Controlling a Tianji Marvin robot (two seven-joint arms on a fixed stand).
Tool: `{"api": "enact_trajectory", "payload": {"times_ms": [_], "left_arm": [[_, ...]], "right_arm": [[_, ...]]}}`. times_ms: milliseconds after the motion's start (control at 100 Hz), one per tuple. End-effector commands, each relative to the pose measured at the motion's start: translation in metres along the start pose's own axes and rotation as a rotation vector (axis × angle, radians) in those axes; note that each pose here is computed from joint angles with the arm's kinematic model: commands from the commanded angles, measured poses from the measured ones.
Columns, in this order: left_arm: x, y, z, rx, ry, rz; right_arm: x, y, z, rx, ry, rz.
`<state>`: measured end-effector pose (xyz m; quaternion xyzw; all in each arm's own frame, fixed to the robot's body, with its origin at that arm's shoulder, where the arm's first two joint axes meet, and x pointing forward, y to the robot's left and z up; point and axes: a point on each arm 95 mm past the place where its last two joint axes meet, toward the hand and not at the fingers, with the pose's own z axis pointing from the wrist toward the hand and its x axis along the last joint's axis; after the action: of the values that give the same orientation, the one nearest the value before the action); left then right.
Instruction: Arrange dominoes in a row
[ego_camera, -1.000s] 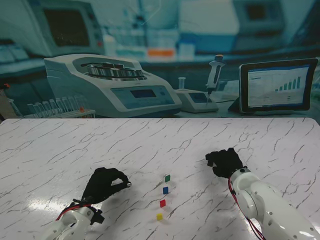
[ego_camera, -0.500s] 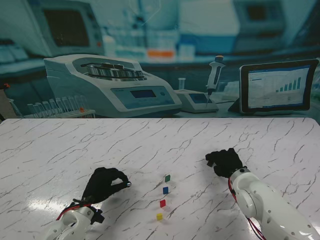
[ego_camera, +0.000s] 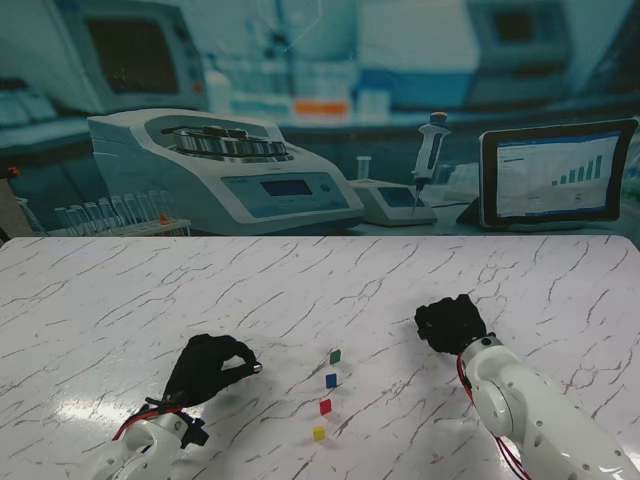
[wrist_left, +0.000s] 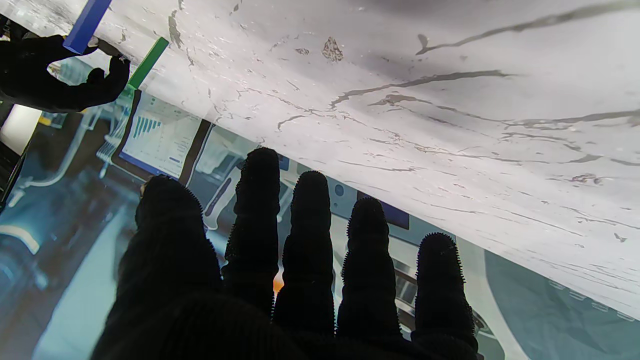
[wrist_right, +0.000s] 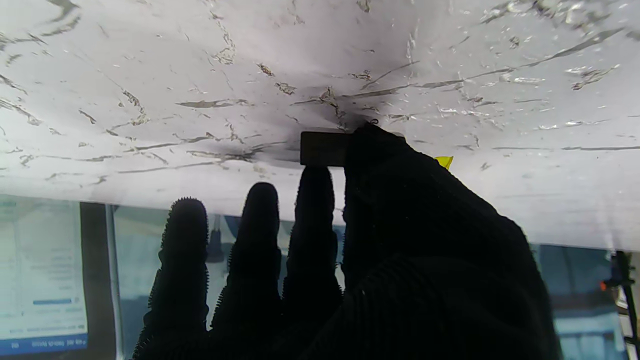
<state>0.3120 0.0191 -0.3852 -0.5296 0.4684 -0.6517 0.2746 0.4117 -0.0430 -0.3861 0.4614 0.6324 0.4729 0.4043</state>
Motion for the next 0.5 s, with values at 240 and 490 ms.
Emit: {"api": "enact_trajectory", "payload": {"times_ms": [240,490], "left_arm": [[0.0037,0.0039,-0.0012,-0.012,0.023,-0.019],[0.0037,0.0038,-0.0013,-0.01,0.022,-0.017]], "right_arm": [[0.0033,-0.0141,-0.006,0.023,-0.006,0.03],[0.0051,-0.0107,-0.01,0.009,0.003,0.028]]}}
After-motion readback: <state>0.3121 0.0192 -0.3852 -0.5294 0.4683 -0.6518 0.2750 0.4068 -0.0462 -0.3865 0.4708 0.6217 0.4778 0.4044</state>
